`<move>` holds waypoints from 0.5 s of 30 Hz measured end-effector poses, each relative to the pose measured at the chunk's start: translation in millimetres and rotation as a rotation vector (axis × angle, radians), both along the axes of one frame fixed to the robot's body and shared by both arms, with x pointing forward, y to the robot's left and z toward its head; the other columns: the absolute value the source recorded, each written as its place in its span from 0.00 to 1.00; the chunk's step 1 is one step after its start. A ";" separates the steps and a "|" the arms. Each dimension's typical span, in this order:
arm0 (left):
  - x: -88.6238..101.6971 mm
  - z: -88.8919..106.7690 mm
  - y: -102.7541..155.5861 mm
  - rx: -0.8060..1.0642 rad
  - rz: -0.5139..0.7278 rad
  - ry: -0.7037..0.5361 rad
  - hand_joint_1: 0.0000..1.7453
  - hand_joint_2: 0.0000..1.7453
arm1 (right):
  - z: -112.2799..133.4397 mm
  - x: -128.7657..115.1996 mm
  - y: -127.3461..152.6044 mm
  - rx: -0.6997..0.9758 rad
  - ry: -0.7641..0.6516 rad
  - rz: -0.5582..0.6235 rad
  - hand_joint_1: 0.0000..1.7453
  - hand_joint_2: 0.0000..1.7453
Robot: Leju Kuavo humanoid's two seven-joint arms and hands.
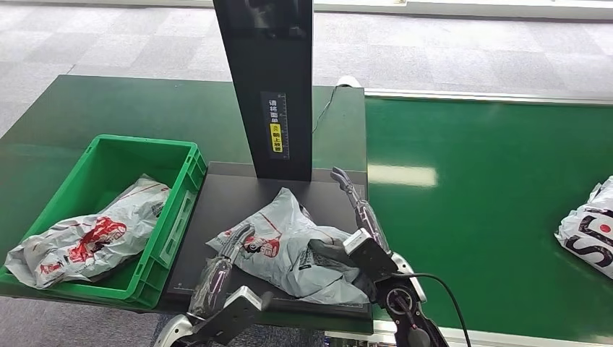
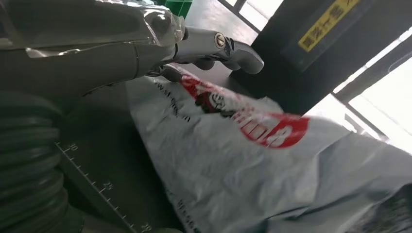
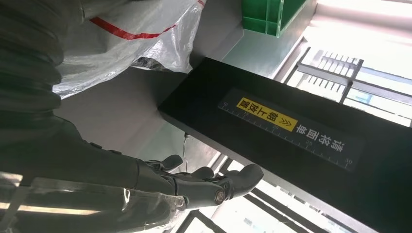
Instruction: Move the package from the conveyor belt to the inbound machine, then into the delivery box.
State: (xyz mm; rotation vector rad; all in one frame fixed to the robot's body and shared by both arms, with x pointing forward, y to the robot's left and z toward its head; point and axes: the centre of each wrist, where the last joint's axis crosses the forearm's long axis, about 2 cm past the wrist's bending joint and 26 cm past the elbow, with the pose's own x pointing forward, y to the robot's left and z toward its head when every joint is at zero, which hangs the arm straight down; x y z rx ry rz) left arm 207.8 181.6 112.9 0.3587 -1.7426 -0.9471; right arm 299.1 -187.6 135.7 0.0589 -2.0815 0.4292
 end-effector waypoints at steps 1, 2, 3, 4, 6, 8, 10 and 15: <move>0.4 -2.8 -1.4 0.036 0.000 0.015 0.00 1.00 | 0.0 -0.9 -1.0 0.004 0.002 -0.005 0.00 1.00; 1.0 -5.7 -2.6 0.065 -0.003 0.029 0.00 1.00 | -0.1 -1.9 -1.8 0.005 0.004 -0.010 0.00 1.00; 1.6 -8.4 -3.9 0.088 -0.006 0.041 0.00 1.00 | -0.3 -2.9 -2.3 0.003 0.007 -0.013 0.00 1.00; 2.3 -11.0 -4.9 0.107 -0.008 0.053 0.00 1.00 | -0.6 -3.9 -2.7 0.001 0.009 -0.015 0.00 1.00; 4.6 -15.3 -6.2 0.139 -0.006 0.069 0.00 1.00 | -1.1 -6.2 -2.9 -0.007 0.013 -0.018 0.00 1.00; 7.4 -18.5 -6.8 0.168 0.001 0.082 0.00 1.00 | -1.3 -8.5 -3.0 -0.013 0.016 -0.020 0.00 1.00; 10.5 -20.6 -7.1 0.194 0.014 0.091 0.00 1.00 | -1.4 -11.0 -3.0 -0.017 0.020 -0.018 0.00 1.00; 14.9 -22.8 -7.4 0.196 0.047 0.087 0.34 1.00 | -1.8 -16.7 -3.0 -0.022 0.026 -0.014 0.00 1.00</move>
